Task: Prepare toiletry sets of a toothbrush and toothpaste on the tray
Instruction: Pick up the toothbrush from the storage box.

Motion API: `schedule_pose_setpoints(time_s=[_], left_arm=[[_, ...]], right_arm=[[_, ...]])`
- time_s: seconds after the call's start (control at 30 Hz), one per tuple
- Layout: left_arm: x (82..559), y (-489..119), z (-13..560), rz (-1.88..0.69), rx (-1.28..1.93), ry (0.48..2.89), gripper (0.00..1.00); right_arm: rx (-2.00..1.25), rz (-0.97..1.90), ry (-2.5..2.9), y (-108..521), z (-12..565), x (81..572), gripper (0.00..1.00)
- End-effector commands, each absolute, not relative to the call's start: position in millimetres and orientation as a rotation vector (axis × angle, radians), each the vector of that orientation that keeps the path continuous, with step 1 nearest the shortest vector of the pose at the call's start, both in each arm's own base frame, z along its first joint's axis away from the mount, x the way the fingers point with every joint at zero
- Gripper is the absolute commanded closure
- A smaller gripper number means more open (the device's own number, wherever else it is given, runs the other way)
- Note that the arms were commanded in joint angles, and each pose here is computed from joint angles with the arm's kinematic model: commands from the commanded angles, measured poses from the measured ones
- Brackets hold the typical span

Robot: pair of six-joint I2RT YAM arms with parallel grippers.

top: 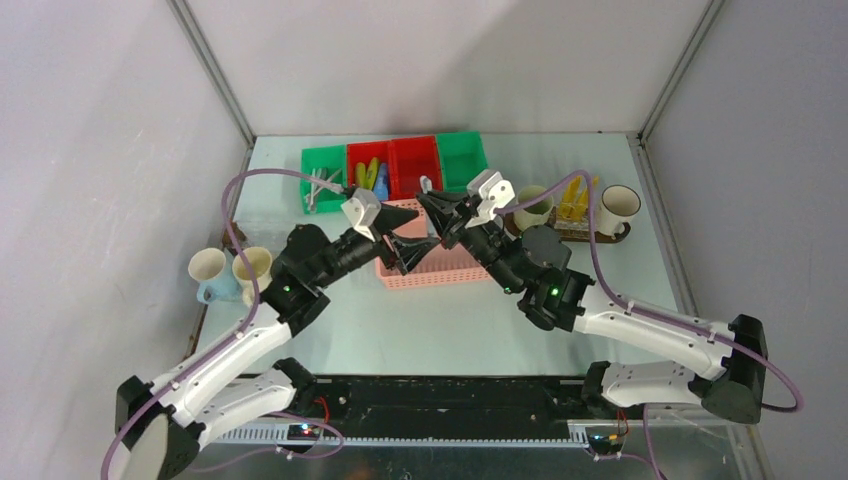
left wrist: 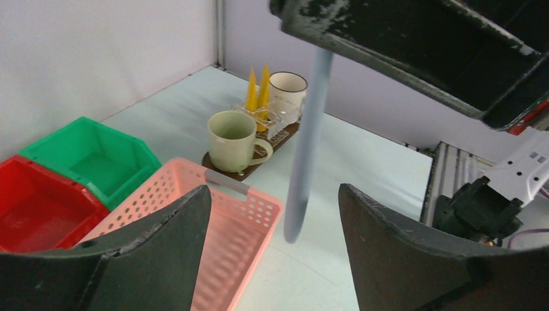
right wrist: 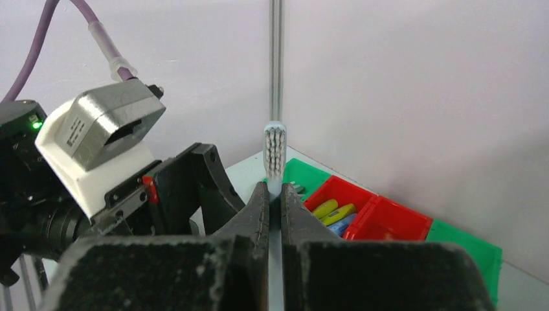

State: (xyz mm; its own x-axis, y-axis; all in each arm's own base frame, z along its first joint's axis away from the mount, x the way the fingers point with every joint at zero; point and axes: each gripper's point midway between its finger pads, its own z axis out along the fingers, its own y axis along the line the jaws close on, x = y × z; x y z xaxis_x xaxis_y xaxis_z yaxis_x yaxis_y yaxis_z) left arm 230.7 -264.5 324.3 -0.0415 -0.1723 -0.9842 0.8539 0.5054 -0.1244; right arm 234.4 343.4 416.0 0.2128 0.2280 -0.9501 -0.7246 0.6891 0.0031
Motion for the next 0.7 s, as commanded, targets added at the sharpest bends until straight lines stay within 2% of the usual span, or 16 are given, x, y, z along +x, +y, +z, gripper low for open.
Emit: schedule_pose_setpoints(time_s=[0.0, 0.1, 0.17, 0.2, 0.23, 0.27, 0.33, 0.43, 0.5, 0.57, 0.6, 0.67], left_arm=[[222.6, -279.8, 339.8, -0.955, 0.708, 1.265, 0.26], [223.3, -284.8, 338.8, -0.962, 0.721, 1.264, 0.40], [225.4, -286.5, 336.7, -0.952, 0.733, 1.267, 0.54], [226.6, -286.9, 335.5, -0.945, 0.737, 1.272, 0.66], [227.7, -286.5, 335.1, -0.932, 0.745, 1.271, 0.73], [228.4, -286.1, 334.4, -0.925, 0.749, 1.277, 0.88], [228.6, -286.0, 332.9, -0.909, 0.766, 1.281, 0.98], [229.2, -285.9, 327.1, -0.892, 0.788, 1.294, 1.00], [229.7, -284.8, 320.4, -0.871, 0.811, 1.316, 1.00], [230.8, -282.7, 310.6, -0.827, 0.858, 1.344, 1.00], [231.9, -281.2, 309.9, -0.793, 0.887, 1.336, 1.00], [230.8, -277.6, 298.3, -0.741, 0.958, 1.363, 1.00]], right_arm=[[-0.390, 0.699, 1.170, 334.2, 429.8, 237.9, 1.00], [-0.386, 0.704, 1.180, 332.9, 429.4, 236.5, 1.00], [-0.385, 0.708, 1.192, 331.7, 428.2, 235.1, 1.00], [-0.390, 0.707, 1.202, 330.3, 426.4, 234.4, 1.00], [-0.389, 0.712, 1.210, 329.8, 425.3, 233.6, 1.00], [-0.388, 0.709, 1.221, 327.7, 424.3, 233.1, 1.00], [-0.389, 0.710, 1.245, 324.7, 420.7, 232.0, 1.00], [-0.385, 0.711, 1.269, 318.3, 418.9, 229.3, 0.98], [-0.392, 0.719, 1.281, 314.0, 418.7, 225.7, 0.89], [-0.418, 0.717, 1.289, 309.3, 417.7, 220.9, 0.72], [-0.448, 0.714, 1.300, 309.2, 413.7, 217.9, 0.60], [-0.493, 0.710, 1.304, 303.0, 412.7, 210.8, 0.47]])
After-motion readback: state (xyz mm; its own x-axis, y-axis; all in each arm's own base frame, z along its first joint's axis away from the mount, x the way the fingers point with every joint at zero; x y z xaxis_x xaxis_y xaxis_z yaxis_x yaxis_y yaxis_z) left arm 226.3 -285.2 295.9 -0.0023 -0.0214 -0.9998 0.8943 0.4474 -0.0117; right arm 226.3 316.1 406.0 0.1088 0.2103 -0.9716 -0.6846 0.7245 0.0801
